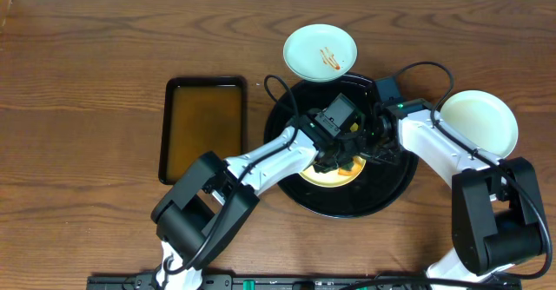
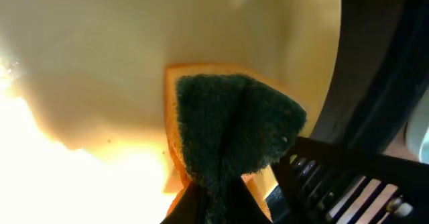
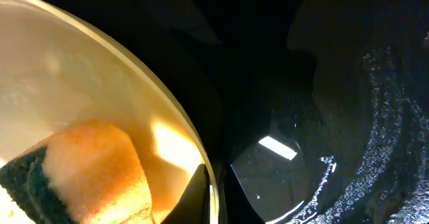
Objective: Clean dirty plates on tray and stack at the side
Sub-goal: 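Scrub the held plate with the sponge in the left gripper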
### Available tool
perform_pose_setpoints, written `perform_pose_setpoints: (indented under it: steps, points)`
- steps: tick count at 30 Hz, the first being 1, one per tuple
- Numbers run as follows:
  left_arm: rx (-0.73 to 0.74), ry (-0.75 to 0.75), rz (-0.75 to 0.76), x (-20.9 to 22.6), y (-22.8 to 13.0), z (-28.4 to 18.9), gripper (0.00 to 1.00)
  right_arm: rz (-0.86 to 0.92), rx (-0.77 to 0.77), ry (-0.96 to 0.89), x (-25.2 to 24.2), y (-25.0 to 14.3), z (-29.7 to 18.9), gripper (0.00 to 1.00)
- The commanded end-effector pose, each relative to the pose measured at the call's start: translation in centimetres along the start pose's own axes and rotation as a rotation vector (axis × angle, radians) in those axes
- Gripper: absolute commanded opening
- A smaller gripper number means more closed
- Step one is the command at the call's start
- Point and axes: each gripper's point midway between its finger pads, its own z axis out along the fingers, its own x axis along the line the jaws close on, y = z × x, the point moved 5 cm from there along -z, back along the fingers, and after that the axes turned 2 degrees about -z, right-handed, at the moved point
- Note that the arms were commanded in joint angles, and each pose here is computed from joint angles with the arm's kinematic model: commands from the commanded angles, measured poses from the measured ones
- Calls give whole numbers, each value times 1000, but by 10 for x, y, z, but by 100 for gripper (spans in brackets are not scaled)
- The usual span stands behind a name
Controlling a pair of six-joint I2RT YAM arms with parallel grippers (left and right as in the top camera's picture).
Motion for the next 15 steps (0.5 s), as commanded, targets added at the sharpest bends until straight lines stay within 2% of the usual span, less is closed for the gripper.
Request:
perform_pose_setpoints:
  steps: [1, 6, 15]
  points:
    - [-43, 84, -50, 18, 0, 24, 8, 48, -14, -39, -6, 3, 3, 1]
    - [-138, 179, -14, 38, 21, 20, 8, 48, -11, -41, -6, 2, 3, 1]
    - [-116, 204, -41, 46, 25, 17, 8, 49, -1, -49, -8, 0, 3, 1]
